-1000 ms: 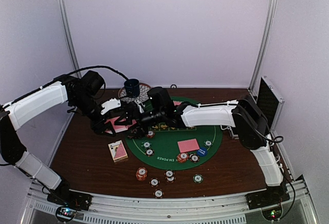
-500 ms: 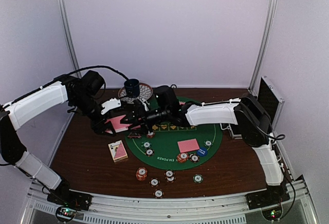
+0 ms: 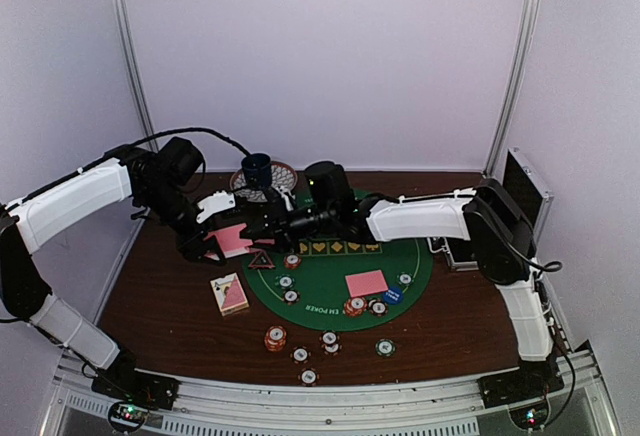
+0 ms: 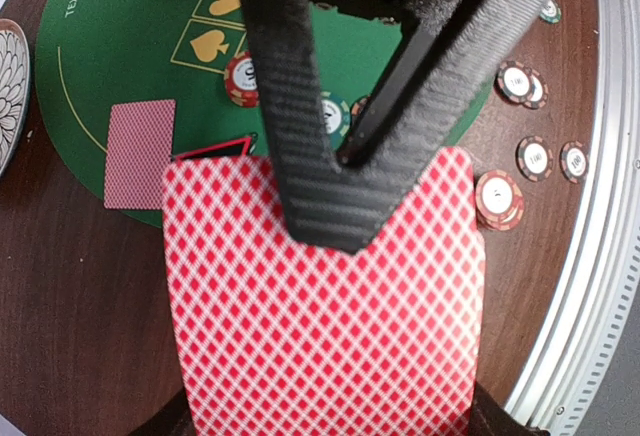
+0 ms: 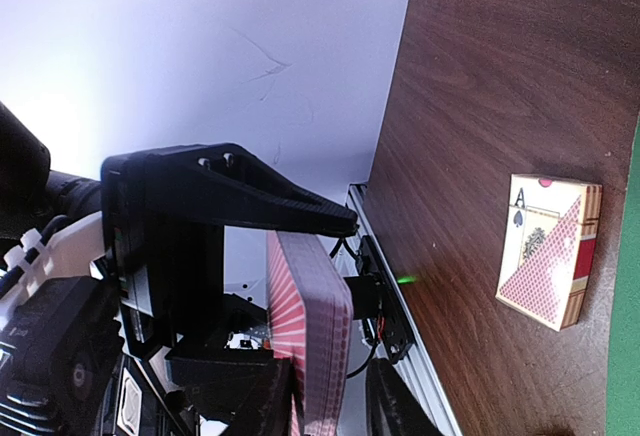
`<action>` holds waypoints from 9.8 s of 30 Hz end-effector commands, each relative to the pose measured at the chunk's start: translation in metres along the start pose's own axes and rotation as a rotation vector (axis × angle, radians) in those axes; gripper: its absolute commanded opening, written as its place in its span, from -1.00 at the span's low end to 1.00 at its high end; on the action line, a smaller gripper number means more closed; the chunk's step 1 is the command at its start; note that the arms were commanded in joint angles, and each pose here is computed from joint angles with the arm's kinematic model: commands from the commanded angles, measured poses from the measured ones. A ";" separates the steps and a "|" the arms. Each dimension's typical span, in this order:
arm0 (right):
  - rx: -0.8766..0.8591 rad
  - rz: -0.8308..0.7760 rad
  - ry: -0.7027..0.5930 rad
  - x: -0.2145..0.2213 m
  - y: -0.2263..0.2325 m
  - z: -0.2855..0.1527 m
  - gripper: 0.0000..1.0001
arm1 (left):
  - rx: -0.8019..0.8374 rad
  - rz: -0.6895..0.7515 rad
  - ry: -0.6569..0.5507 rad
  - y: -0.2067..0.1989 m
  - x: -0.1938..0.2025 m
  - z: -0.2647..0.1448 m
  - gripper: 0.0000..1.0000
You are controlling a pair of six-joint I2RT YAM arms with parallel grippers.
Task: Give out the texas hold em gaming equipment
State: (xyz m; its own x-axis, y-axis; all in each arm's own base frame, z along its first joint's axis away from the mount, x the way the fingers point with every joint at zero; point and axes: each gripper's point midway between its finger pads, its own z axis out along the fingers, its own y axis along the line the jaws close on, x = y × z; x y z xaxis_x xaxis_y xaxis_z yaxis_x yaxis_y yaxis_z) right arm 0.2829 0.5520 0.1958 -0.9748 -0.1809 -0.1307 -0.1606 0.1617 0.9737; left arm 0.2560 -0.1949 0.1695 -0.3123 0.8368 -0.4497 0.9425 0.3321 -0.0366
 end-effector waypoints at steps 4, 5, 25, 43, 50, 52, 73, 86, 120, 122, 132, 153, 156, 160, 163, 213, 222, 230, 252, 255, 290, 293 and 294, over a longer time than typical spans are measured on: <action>0.030 -0.009 -0.035 -0.007 0.004 -0.021 -0.47 | -0.030 0.023 -0.067 0.001 -0.014 -0.016 -1.00; 0.027 -0.011 -0.036 -0.007 0.006 -0.022 -0.49 | -0.028 0.023 -0.066 0.001 -0.014 -0.015 -1.00; -0.068 -0.009 -0.016 0.009 0.035 -0.021 -0.36 | -0.035 0.026 -0.051 0.002 -0.011 -0.013 -1.00; -0.095 -0.028 0.020 0.019 0.046 -0.014 -0.51 | -0.041 0.027 -0.027 0.004 -0.005 -0.009 -1.00; -0.110 -0.042 0.025 0.019 0.054 -0.014 -0.53 | -0.041 0.026 -0.025 0.004 -0.005 -0.009 -1.00; -0.114 -0.046 0.024 0.019 0.055 -0.014 -0.52 | -0.039 0.025 -0.025 0.004 -0.005 -0.009 -1.00; -0.123 -0.036 -0.026 -0.006 0.052 -0.040 -1.00 | -0.055 0.019 0.007 0.004 0.004 -0.008 -1.00; -0.033 0.010 -0.124 -0.056 -0.001 -0.082 -1.00 | -0.074 0.015 0.032 0.005 0.011 -0.009 -1.00; 0.334 -0.020 -0.246 -0.139 -0.150 -0.036 -0.42 | -0.049 0.024 0.008 -0.001 0.007 -0.013 -1.00; 0.353 -0.043 -0.248 -0.138 -0.145 -0.040 -0.28 | -0.048 0.024 0.008 -0.001 0.007 -0.013 -1.00; 0.400 -0.169 -0.238 -0.123 -0.096 -0.061 0.44 | -0.051 0.008 -0.005 0.002 0.005 -0.016 -1.00; 0.098 -0.219 -0.109 -0.014 0.022 -0.030 0.69 | -0.054 -0.025 -0.054 0.011 -0.008 -0.020 -1.00; 0.077 -0.215 -0.083 -0.006 0.025 -0.019 0.70 | -0.055 -0.027 -0.058 0.012 -0.010 -0.021 -1.00; 0.058 -0.212 -0.059 0.002 0.028 -0.009 0.71 | -0.048 -0.029 -0.060 0.011 -0.010 -0.020 -1.00; 0.044 -0.211 -0.048 0.006 0.030 -0.003 0.71 | -0.046 -0.031 -0.062 0.011 -0.010 -0.020 -1.00; 0.051 -0.087 -0.011 -0.007 -0.001 -0.001 -0.08 | -0.038 -0.026 -0.079 0.009 -0.016 -0.024 -1.00; 0.044 -0.099 -0.026 -0.009 0.009 -0.013 -0.31 | -0.041 -0.024 -0.071 0.009 -0.013 -0.023 -1.00; -0.035 -0.092 -0.041 -0.008 0.033 -0.017 -0.35 | -0.039 -0.026 -0.064 0.010 -0.012 -0.021 -1.00; -0.074 -0.126 -0.003 0.009 0.054 -0.012 -0.31 | -0.045 -0.027 -0.041 0.013 -0.008 -0.017 -1.00; -0.083 -0.129 0.008 0.011 0.057 -0.010 -0.34 | -0.046 -0.027 -0.039 0.013 -0.007 -0.017 -1.00; -0.083 -0.101 -0.033 -0.019 0.043 -0.042 -1.00 | -0.056 -0.029 -0.024 0.014 -0.005 -0.018 -1.00; -0.074 -0.099 -0.064 -0.030 0.039 -0.058 -1.00 | -0.058 -0.030 -0.021 0.014 -0.005 -0.018 -1.00; -0.071 -0.100 -0.074 -0.034 0.038 -0.063 -1.00 | -0.058 -0.030 -0.022 0.014 -0.005 -0.018 -1.00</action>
State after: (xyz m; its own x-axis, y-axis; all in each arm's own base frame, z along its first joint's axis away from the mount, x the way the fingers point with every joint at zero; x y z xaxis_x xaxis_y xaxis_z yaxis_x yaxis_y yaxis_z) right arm 0.2948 0.5293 0.2247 -0.9670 -0.1820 -0.1786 -0.1986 0.0983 0.9751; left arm 0.2637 -0.1865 0.1785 -0.3476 0.8194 -0.4557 0.9244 0.3810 -0.0200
